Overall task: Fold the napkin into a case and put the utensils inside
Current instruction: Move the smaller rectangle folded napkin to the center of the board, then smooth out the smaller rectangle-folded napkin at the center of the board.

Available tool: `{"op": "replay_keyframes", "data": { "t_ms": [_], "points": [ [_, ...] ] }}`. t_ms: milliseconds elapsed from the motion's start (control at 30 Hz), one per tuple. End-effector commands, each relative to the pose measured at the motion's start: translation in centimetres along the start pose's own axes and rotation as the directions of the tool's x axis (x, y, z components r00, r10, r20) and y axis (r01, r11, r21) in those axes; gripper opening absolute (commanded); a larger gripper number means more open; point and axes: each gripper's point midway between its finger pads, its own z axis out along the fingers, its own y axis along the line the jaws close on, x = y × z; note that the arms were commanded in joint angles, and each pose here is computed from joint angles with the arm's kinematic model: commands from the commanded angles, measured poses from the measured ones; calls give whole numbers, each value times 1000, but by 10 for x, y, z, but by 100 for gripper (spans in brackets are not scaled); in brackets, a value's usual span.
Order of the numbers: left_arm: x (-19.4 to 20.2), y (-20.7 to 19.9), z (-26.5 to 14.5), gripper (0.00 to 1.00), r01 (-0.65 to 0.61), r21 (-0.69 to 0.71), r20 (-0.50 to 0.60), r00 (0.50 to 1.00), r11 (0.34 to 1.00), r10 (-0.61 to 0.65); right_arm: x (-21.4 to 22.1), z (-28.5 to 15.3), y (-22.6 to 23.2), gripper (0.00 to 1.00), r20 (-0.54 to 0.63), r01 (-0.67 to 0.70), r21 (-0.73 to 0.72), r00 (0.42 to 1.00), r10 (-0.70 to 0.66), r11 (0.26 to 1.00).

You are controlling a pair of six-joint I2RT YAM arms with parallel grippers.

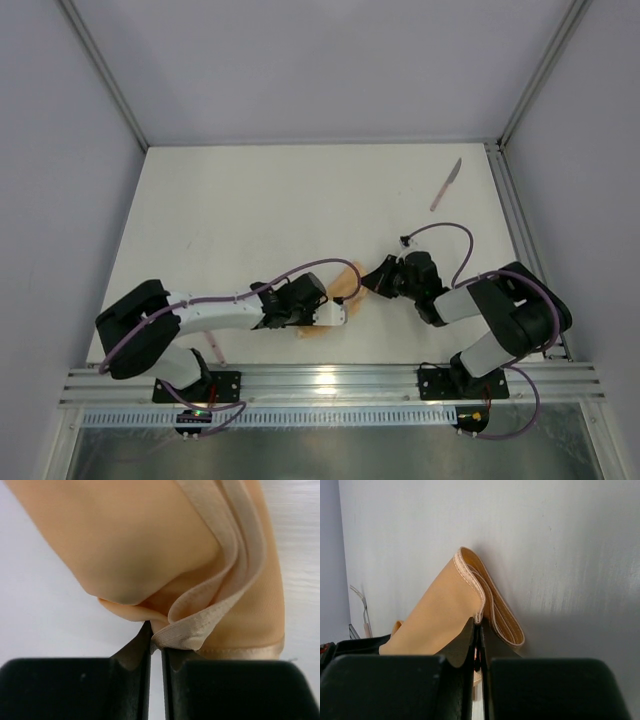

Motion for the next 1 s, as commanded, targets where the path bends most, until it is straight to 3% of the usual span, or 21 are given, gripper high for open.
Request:
{"op": "replay_keyframes", "data": {
  "t_ms": [0, 133, 200, 233, 300, 333, 467, 633, 667, 800, 867, 967],
  "points": [
    [8, 51, 10, 8, 28, -244, 2, 1000, 969, -28, -1, 6, -11, 4, 17, -9, 70, 1000, 8, 997],
    [24, 116, 8, 9, 60, -405, 31, 998, 912, -52, -19, 18, 2, 4, 66, -5, 64, 998, 1, 998],
    [46, 157, 3, 13, 98, -452, 22, 995, 887, -99, -26, 27, 0, 4, 82, -5, 93, 997, -3, 996],
    [60, 168, 3, 21, 117, -447, 27, 993, 887, -117, -36, 32, 6, 4, 109, -14, 84, 994, 5, 996],
    [70, 171, 1, 35, 47, -424, 2, 999, 905, -51, -44, 40, 7, 4, 138, -28, 90, 990, 16, 996],
    [70, 168, 1, 49, 26, -401, 9, 1000, 916, -24, -47, 43, 11, 4, 146, -31, 76, 989, 20, 997],
    [72, 140, -5, 59, -17, -270, 4, 1000, 963, 18, -43, 63, 32, 4, 112, -30, 41, 993, 25, 999],
    [69, 118, -36, 59, 95, -140, 68, 994, 986, -86, -42, 62, 32, 4, 140, -58, 39, 989, 52, 998],
    [57, 129, -55, 57, 168, -161, 132, 980, 972, -148, -43, 61, 31, 4, 145, -53, 45, 988, 46, 998],
    [14, 122, -100, 51, 287, 53, 349, 892, 956, -287, -39, 60, 29, 4, 134, -42, 52, 990, 35, 998],
    [8, 106, -111, 51, 284, 157, 349, 880, 946, -322, -37, 61, 30, 4, 128, -40, 48, 991, 34, 998],
    [2, 109, -114, 52, 277, 208, 336, 881, 938, -334, -35, 61, 29, 4, 125, -40, 45, 992, 34, 998]
  ]
}}
